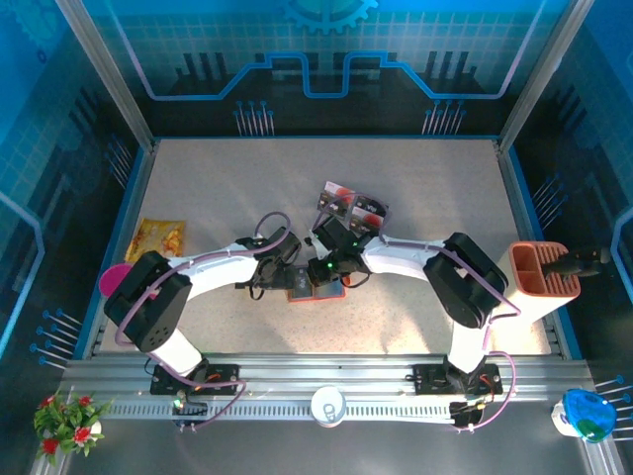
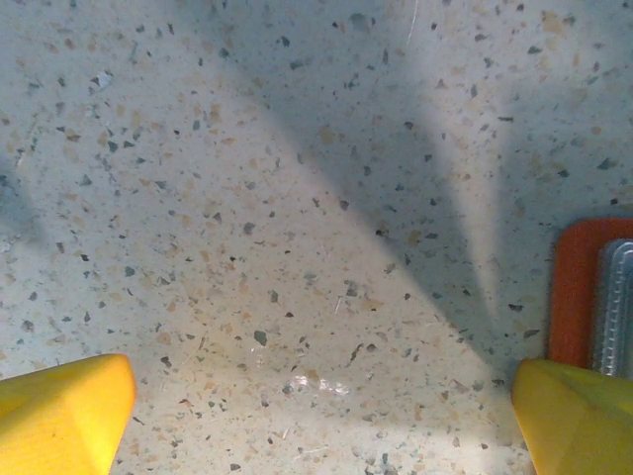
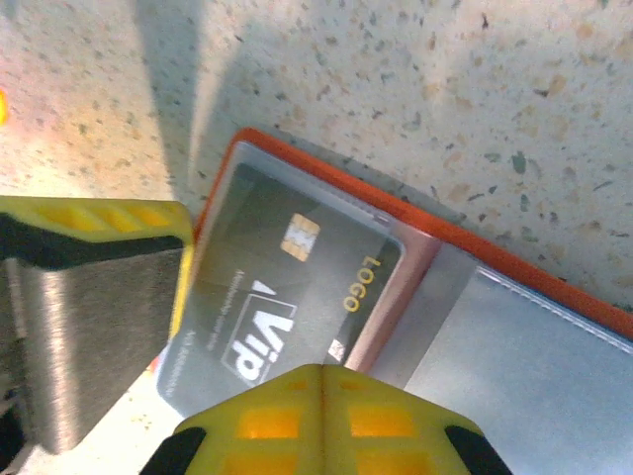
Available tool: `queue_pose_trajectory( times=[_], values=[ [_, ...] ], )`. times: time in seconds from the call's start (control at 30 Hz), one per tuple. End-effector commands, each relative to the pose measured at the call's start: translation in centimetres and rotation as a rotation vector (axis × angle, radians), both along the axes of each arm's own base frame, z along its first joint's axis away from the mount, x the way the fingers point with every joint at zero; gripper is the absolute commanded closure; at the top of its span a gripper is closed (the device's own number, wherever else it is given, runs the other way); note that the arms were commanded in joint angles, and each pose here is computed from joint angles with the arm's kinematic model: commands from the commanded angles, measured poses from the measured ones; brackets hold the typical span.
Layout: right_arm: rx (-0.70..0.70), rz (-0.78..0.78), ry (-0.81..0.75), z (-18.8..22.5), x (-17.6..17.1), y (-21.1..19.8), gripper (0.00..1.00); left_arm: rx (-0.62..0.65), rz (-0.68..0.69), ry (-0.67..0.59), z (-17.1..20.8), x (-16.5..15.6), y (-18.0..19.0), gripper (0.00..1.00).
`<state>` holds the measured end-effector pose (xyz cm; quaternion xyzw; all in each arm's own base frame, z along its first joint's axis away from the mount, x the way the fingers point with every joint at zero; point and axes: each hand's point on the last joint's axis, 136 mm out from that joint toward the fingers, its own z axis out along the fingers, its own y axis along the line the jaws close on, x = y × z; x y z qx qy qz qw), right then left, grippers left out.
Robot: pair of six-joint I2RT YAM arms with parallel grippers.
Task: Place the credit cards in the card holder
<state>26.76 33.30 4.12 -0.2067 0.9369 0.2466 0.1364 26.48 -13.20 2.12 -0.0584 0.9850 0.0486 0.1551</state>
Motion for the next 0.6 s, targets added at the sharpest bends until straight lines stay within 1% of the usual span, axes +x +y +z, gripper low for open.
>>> queue_pose_trajectory(
  times=[0.0,0.2,0.33,0.43,0.5,0.57],
  values=[
    [0.036,-0.003,-0.019,2.4,-0.3,-0.4,0.97,0.029,-0.004,-0.047,1.6,0.2,0.9,0.01],
    [0.042,-0.033,-0.065,4.3,0.3,-2.5,0.88,0.017,0.008,-0.110,3.7,0.7,1.1,0.01],
    [0.044,-0.073,-0.083,4.9,0.8,-4.6,0.80,-0.018,0.012,-0.190,5.1,1.4,0.9,0.01],
    [0.051,-0.106,-0.096,5.1,1.2,-6.1,0.76,-0.041,0.058,-0.273,6.7,1.8,1.3,0.01],
    [0.054,-0.127,-0.095,5.0,1.4,-7.0,0.73,-0.086,0.101,-0.322,7.7,1.9,1.3,0.01],
    [0.060,-0.138,-0.094,5.0,1.7,-7.7,0.71,-0.163,0.141,-0.348,8.4,1.7,0.9,0.01]
  ],
)
